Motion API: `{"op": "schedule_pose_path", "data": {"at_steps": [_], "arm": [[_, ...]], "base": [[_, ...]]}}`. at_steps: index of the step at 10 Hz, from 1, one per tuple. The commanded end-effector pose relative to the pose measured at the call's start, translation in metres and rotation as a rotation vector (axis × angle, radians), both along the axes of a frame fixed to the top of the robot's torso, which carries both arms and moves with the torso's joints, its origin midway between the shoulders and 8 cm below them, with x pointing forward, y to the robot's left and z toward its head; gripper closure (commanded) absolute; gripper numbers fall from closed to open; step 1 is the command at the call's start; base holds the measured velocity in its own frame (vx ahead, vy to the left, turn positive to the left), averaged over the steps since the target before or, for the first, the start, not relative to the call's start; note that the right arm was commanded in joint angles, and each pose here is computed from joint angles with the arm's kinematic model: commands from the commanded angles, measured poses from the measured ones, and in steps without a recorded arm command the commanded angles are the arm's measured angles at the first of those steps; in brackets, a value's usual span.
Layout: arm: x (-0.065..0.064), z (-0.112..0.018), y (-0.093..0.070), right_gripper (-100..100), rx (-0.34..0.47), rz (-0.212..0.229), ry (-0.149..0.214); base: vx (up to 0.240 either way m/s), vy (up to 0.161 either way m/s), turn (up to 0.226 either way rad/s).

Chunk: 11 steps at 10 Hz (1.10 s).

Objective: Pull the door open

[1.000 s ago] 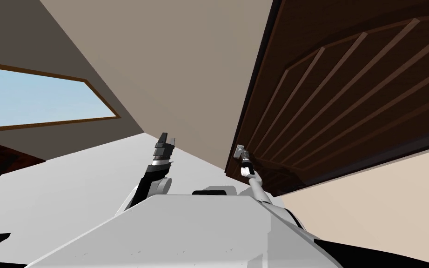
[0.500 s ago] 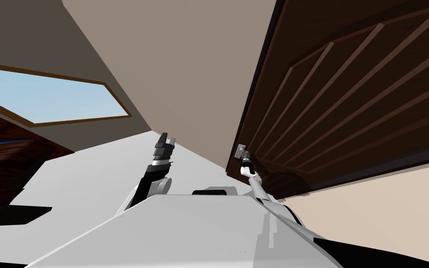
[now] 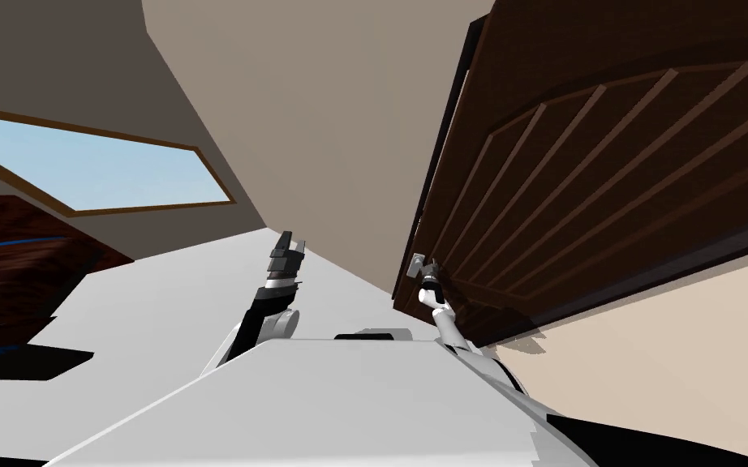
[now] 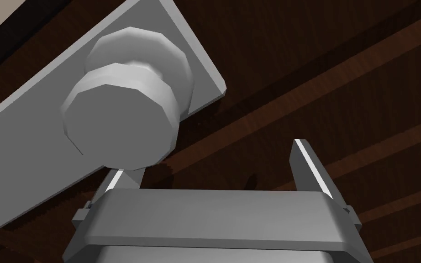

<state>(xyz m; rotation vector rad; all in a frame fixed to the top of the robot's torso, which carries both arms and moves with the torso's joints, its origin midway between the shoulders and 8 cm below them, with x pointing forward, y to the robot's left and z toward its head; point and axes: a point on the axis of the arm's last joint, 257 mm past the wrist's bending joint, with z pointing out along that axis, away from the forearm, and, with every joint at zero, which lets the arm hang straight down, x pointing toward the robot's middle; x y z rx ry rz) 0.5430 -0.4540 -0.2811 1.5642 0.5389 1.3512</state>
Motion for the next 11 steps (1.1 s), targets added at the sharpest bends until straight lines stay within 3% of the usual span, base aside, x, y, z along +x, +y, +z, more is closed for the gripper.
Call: {"op": "schedule_pose_path", "data": {"at_steps": [1,3,8,9,11], "arm": [[0.006,-0.005,0.02,-100,0.095,0.016,-0.028],[0.006,-0.005,0.02,-100,0.095,0.016,-0.028],[0.008,-0.006,0.032,-100,0.374,-0.011,-0.138],[0.008,-0.006,0.032,-100,0.378,-0.011,-0.14],[0.008,-0.007,0.037,-100,0.496,-0.022,-0.187]], "base": [[-0.093,0.001,0.053],[-0.036,-0.005,0.014],[-0.074,0.003,0.089],[-0.072,0.003,0.007],[-0.07,-0.021,0.052]]}}
